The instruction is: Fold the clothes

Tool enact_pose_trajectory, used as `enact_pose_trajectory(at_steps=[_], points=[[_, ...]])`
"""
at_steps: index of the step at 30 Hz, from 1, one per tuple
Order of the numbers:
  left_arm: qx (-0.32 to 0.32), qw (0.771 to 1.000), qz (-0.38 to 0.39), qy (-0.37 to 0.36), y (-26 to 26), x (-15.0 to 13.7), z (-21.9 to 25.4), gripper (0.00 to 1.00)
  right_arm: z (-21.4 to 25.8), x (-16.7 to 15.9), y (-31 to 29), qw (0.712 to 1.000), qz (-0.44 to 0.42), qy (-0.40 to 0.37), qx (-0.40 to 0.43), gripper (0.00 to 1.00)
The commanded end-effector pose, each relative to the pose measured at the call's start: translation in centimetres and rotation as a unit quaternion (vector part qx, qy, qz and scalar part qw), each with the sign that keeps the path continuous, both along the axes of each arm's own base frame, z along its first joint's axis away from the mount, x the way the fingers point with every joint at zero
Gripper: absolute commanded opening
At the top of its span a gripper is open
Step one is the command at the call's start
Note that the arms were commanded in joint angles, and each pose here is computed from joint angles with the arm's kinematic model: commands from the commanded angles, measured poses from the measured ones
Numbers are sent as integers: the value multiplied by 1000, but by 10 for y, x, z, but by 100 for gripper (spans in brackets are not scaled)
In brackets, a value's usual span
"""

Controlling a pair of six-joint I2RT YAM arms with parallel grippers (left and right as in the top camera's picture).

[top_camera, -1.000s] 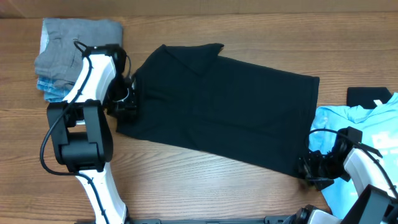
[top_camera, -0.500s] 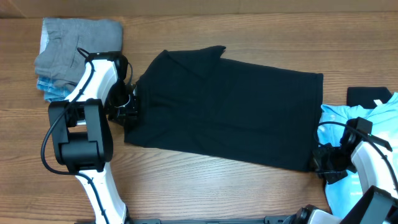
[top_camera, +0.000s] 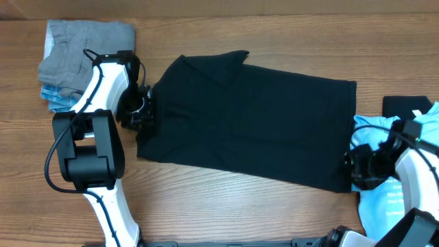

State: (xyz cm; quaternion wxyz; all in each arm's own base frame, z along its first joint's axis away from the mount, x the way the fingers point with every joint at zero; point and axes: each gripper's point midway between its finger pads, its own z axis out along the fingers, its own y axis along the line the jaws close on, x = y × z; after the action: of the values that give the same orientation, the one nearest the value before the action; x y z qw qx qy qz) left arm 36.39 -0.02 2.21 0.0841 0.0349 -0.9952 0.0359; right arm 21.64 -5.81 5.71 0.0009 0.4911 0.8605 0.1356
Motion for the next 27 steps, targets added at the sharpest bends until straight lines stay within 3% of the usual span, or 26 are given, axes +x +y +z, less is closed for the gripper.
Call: enact_pose_trajectory(at_steps=[1, 4, 7, 9, 11, 12, 16, 25, 27], points=[[24, 999, 4, -39, 5, 16, 4, 56, 26, 23, -3, 999, 5, -41, 7, 59], [30, 998, 0, -50, 7, 17, -13, 62, 39, 31, 2, 998, 8, -58, 27, 60], [24, 999, -1, -48, 4, 11, -26, 56, 42, 33, 9, 997, 10, -68, 46, 60], [22, 999, -1, -41, 4, 5, -32, 45, 42, 34, 10, 996, 9, -71, 49, 60], [32, 999, -1, -24, 8, -7, -38, 6, 42, 35, 10, 996, 8, -71, 51, 60], [42, 999, 3, -17, 12, -10, -38, 4, 43, 35, 10, 996, 8, -72, 52, 60], [106, 994, 31, -5, 45, -17, -35, 4, 43, 35, 11, 996, 8, -73, 54, 60], [94, 993, 75, -8, 72, -7, -10, 4, 44, 39, 12, 994, 41, -92, 50, 61], [73, 994, 76, -13, 66, -1, 0, 18, 45, 42, 12, 992, 58, -105, 46, 61]])
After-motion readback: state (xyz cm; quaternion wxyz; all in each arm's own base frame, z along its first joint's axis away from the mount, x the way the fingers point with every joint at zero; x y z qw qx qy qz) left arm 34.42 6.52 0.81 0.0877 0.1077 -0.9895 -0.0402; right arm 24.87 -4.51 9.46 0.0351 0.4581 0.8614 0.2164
